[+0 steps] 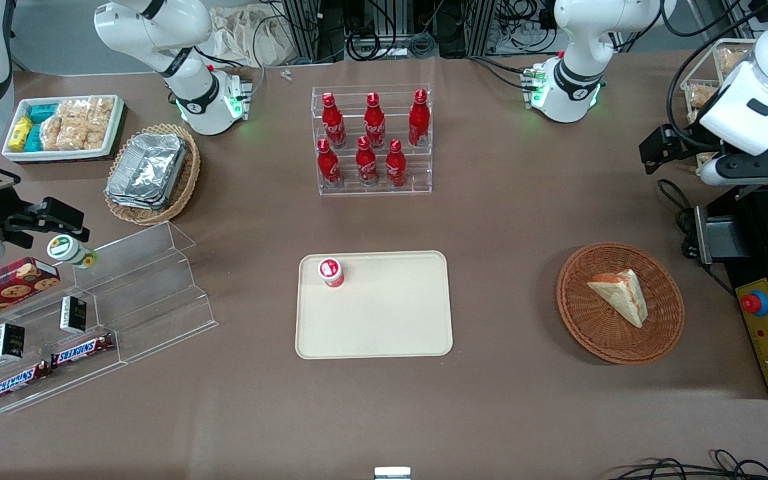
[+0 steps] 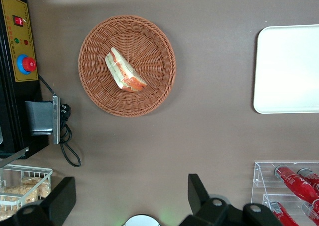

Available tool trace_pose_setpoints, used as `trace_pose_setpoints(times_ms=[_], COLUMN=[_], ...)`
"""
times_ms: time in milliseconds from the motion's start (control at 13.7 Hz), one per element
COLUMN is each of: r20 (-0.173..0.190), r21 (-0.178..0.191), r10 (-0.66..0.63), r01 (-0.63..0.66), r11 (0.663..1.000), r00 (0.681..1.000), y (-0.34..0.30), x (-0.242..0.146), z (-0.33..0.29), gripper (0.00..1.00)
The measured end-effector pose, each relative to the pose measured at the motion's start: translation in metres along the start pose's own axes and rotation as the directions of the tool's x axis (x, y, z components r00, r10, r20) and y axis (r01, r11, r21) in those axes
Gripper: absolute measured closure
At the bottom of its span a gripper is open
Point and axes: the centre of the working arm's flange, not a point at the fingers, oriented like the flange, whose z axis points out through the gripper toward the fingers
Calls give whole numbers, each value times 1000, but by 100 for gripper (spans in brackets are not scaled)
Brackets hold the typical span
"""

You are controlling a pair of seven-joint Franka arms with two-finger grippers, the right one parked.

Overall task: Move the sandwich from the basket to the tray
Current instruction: 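Move the left gripper from rest toward the wicker basket, then lower the left gripper onto the sandwich and close on it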

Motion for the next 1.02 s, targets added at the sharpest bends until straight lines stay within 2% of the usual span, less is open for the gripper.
trace_pose_setpoints(times_ms=[438,510,729,1021], r20=[4,10,50,72], r21=[-5,-17,-90,-133], r10=[-18,-31,-118,-217], r01=[18,31,122,225], r11=[1000,999,988,965], r00=[1000,999,992,973], y=[-10,-16,-56,-104], x=[2,3,10,34], z=[2,3,20,72], gripper=[0,0,0,0])
